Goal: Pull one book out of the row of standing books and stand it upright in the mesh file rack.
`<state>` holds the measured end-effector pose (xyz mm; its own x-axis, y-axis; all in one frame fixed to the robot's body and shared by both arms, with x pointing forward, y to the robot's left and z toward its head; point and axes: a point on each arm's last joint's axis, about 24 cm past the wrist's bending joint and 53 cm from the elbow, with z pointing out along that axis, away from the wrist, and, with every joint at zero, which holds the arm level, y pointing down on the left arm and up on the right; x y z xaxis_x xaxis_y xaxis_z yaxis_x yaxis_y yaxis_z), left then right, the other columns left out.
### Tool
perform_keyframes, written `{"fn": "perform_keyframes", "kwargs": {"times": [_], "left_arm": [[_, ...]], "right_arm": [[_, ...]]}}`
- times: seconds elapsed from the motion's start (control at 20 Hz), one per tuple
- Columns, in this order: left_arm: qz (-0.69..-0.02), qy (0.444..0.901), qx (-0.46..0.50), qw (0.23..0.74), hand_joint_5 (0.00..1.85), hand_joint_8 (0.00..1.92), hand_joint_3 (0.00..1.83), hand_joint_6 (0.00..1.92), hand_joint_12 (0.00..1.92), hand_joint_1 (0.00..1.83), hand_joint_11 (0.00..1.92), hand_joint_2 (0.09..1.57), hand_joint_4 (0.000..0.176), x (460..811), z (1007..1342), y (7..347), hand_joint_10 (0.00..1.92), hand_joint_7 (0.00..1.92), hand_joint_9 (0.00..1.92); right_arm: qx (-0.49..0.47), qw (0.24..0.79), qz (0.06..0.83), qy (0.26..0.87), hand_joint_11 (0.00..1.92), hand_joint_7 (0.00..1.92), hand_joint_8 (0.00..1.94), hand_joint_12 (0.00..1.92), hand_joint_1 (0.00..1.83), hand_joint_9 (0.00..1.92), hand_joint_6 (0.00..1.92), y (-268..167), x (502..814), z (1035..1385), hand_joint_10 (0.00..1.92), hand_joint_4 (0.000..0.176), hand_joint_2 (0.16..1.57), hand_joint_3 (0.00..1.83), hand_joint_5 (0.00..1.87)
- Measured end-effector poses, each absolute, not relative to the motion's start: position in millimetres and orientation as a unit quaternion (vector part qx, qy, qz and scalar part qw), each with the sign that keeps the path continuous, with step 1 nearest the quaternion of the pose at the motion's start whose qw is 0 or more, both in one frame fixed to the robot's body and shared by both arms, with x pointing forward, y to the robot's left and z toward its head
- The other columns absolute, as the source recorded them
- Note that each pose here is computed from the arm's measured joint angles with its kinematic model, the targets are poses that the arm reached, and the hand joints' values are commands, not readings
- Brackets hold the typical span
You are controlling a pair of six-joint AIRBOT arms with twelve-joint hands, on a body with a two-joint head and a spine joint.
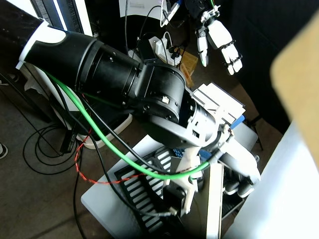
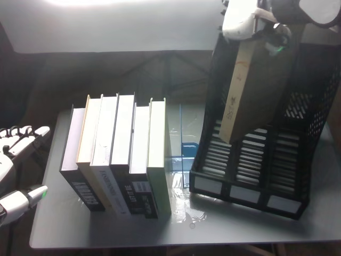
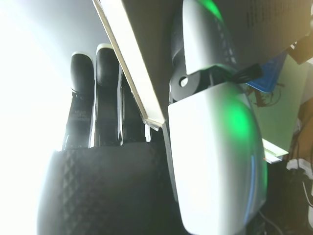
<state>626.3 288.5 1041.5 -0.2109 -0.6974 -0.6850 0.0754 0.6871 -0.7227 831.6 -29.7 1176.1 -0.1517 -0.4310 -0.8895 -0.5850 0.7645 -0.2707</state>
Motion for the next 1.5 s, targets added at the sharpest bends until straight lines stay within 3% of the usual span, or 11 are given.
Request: {"fn": "perform_keyframes", "kwargs": {"times": [0.25, 0.3, 0.35, 0.5, 0.75, 0.8, 0.95, 1.05, 1.2, 1.4, 1.5], "left_arm": [[-0.330, 0.708, -0.220, 0.585, 0.00, 0.00, 0.00, 0.00, 0.00, 0.69, 0.00, 1.33, 0.099, 627, 1039, 286, 0.00, 0.00, 0.00], [-0.331, 0.707, -0.220, 0.585, 0.01, 0.00, 0.00, 0.00, 0.00, 0.70, 0.00, 1.33, 0.091, 627, 1039, 285, 0.00, 0.00, 0.00], [-0.331, 0.707, -0.220, 0.585, 0.01, 0.00, 0.00, 0.00, 0.00, 0.67, 0.00, 1.34, 0.091, 627, 1039, 285, 0.00, 0.00, 0.00], [-0.332, 0.707, -0.218, 0.585, 0.01, 0.00, 0.00, 0.00, 0.00, 0.67, 0.00, 1.33, 0.095, 627, 1039, 284, 0.00, 0.00, 0.00], [-0.332, 0.707, -0.219, 0.585, 0.01, 0.00, 0.00, 0.00, 0.00, 0.65, 0.00, 1.34, 0.091, 627, 1039, 284, 0.00, 0.00, 0.00], [-0.333, 0.707, -0.220, 0.584, 0.00, 0.00, 0.00, 0.00, 0.00, 0.64, 0.00, 1.34, 0.096, 627, 1039, 284, 0.00, 0.00, 0.00], [-0.334, 0.709, -0.222, 0.581, 0.00, 0.00, 0.00, 0.00, 0.00, 0.65, 0.00, 1.34, 0.103, 626, 1036, 282, 0.00, 0.00, 0.00], [-0.334, 0.709, -0.221, 0.581, 0.00, 0.00, 0.00, 0.00, 0.00, 0.64, 0.00, 1.34, 0.100, 626, 1036, 282, 0.00, 0.00, 0.00], [-0.334, 0.709, -0.223, 0.580, 0.00, 0.00, 0.00, 0.00, 0.00, 0.63, 0.00, 1.35, 0.106, 626, 1036, 283, 0.00, 0.00, 0.00], [-0.333, 0.709, -0.225, 0.579, 0.00, 0.00, 0.00, 0.00, 0.00, 0.64, 0.00, 1.34, 0.109, 626, 1035, 283, 0.00, 0.00, 0.00], [-0.333, 0.708, -0.229, 0.579, 0.00, 0.00, 0.00, 0.00, 0.00, 0.63, 0.00, 1.35, 0.100, 626, 1035, 284, 0.00, 0.00, 0.00]], "right_arm": [[-0.330, 0.558, 0.071, 0.758, 0.02, 0.65, 1.43, 1.59, 1.30, 0.48, 1.53, -32, 833, 1176, 1.84, 0.000, 1.32, 0.01, 0.57], [-0.330, 0.559, 0.071, 0.757, 0.00, 0.51, 0.81, 1.44, 1.08, 0.29, 1.59, -31, 833, 1177, 1.19, 0.000, 1.35, 0.01, 0.55], [-0.330, 0.560, 0.071, 0.757, 0.00, 0.57, 0.22, 1.38, 1.15, 0.28, 0.44, -31, 833, 1177, 0.71, 0.000, 1.26, 0.00, 0.46], [-0.331, 0.559, 0.070, 0.757, 0.00, 0.46, 0.03, 1.35, 1.13, 0.19, 0.14, -30, 832, 1172, 0.70, 0.000, 1.22, 0.00, 0.38], [-0.331, 0.561, 0.070, 0.756, 0.00, 0.22, 0.00, 0.94, 1.08, 0.11, 0.00, -30, 832, 1173, 0.41, 0.000, 1.16, 0.00, 0.29], [-0.331, 0.561, 0.070, 0.756, 0.00, 0.03, 0.01, 0.26, 1.02, 0.02, 0.01, -31, 832, 1173, 0.19, 0.000, 1.20, 0.00, 0.14], [-0.333, 0.562, 0.067, 0.754, 0.00, 0.00, 0.00, 0.03, 1.00, 0.00, 0.00, -33, 832, 1174, 0.02, 0.036, 1.13, 0.00, 0.04], [-0.333, 0.562, 0.066, 0.754, 0.00, 0.00, 0.00, 0.00, 0.96, 0.00, 0.00, -35, 832, 1174, 0.00, 0.077, 1.11, 0.00, 0.00], [-0.335, 0.562, 0.068, 0.753, 0.00, 0.00, 0.00, 0.00, 0.94, 0.00, 0.00, -40, 828, 1175, 0.00, 0.084, 1.08, 0.00, 0.00], [-0.346, 0.560, 0.079, 0.748, 0.00, 0.00, 0.00, 0.00, 0.89, 0.00, 0.00, -37, 814, 1176, 0.00, 0.077, 1.09, 0.00, 0.00], [-0.351, 0.559, 0.095, 0.745, 0.00, 0.00, 0.00, 0.00, 0.87, 0.00, 0.00, -32, 800, 1183, 0.00, 0.050, 1.09, 0.00, 0.00]]}}
